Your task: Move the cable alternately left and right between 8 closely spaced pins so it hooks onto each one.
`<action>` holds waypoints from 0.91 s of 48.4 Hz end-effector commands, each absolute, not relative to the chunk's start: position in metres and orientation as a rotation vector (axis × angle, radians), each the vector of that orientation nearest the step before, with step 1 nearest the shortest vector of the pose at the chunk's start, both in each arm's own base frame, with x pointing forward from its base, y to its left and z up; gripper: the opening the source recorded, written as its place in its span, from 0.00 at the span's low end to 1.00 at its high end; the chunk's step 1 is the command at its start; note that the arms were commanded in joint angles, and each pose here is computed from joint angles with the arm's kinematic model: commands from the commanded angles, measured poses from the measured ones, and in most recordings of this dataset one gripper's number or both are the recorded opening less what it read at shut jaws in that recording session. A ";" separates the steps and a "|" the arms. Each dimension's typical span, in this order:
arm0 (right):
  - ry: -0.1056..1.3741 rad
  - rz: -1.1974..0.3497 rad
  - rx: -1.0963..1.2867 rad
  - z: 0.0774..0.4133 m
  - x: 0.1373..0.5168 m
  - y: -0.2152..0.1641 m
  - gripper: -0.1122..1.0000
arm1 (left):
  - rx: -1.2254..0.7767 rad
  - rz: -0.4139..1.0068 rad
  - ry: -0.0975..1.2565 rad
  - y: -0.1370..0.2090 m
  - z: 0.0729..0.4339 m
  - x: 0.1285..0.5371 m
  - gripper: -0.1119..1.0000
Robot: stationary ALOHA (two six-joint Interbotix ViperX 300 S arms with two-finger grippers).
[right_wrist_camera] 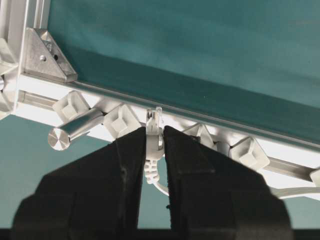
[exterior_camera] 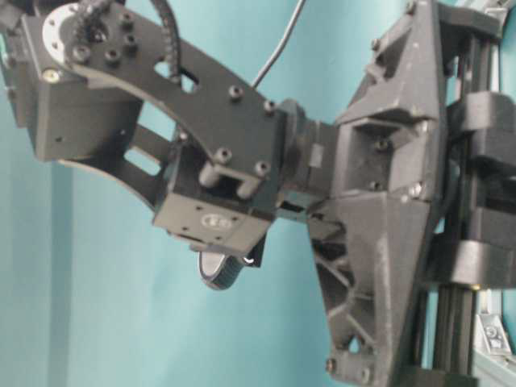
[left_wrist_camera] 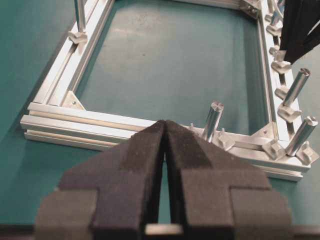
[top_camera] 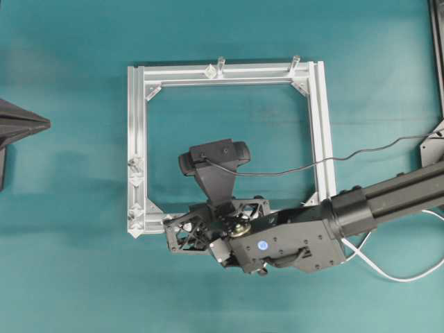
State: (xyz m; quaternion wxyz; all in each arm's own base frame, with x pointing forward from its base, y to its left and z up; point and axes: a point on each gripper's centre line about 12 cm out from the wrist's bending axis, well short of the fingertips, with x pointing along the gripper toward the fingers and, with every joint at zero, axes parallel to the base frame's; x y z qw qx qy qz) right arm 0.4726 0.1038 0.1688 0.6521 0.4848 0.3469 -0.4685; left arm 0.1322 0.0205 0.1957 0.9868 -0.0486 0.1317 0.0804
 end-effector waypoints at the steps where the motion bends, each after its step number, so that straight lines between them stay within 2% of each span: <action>1: 0.767 -1.036 1.119 0.183 0.474 0.104 0.23 | -0.101 0.161 0.255 0.021 0.201 0.134 0.10; 29: 0.765 -1.037 1.122 0.183 0.474 0.103 0.23 | -0.101 0.161 0.254 0.021 0.200 0.134 0.10; 44: 0.762 -1.061 1.114 0.181 0.476 0.088 0.23 | -0.101 0.161 0.254 0.021 0.200 0.134 0.10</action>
